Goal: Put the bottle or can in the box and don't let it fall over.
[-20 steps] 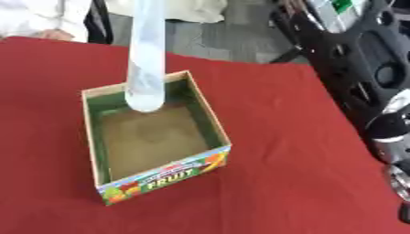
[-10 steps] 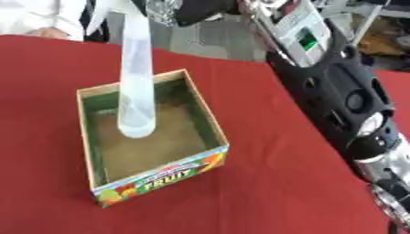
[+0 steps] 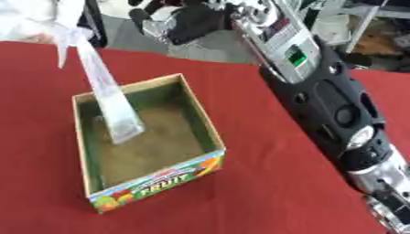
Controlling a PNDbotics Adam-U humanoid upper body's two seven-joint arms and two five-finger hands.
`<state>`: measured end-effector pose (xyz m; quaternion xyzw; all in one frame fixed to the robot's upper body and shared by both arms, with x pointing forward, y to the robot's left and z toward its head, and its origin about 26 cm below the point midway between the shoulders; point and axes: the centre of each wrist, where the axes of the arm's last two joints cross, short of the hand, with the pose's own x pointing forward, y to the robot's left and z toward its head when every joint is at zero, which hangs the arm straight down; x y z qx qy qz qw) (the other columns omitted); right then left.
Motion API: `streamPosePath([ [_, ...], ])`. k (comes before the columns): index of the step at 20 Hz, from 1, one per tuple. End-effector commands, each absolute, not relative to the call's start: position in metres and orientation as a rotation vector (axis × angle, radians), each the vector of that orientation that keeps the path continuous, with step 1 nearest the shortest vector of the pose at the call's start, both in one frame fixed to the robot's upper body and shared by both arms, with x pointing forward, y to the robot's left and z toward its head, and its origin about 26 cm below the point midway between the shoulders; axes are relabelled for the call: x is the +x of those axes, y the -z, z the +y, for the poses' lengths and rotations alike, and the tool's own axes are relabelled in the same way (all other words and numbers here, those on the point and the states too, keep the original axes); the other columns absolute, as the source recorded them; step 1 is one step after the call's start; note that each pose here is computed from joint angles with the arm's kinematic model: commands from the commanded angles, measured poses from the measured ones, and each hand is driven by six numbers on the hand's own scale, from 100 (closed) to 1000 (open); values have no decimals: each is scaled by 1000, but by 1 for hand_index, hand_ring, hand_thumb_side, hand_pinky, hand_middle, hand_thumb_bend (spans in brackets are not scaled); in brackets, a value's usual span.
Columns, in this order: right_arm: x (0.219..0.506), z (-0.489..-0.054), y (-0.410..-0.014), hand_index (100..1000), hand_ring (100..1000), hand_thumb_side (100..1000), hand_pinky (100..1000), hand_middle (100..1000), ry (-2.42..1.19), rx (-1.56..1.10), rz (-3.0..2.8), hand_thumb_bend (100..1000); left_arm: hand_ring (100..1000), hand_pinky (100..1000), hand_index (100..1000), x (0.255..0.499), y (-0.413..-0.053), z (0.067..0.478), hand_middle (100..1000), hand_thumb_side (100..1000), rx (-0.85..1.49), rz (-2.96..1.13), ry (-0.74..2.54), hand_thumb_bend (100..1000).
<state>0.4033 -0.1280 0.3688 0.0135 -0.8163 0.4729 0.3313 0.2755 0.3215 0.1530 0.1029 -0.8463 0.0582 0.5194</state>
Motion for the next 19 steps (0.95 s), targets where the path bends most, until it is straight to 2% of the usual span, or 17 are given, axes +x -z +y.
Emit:
streamPosePath([
  [1,389,-154,-401,800,780,100,782,795,-1138,-34,-2248,100,629,750,723,272,-160,326,653,756,274,-2051,-127,100],
  [9,348,-236,-426,771,754,101,778,768,-865,-180,-2437,100,628,751,723,266,-155,334,653,749,331,-2039,-158,100],
  [14,323,-281,-426,788,771,245,789,788,-714,-305,-2431,100,628,750,724,267,-159,337,653,738,353,-2059,-161,100],
  [19,316,-300,-405,825,820,242,795,841,-587,-356,-2368,100,630,751,724,269,-164,337,653,729,346,-2089,-152,100],
])
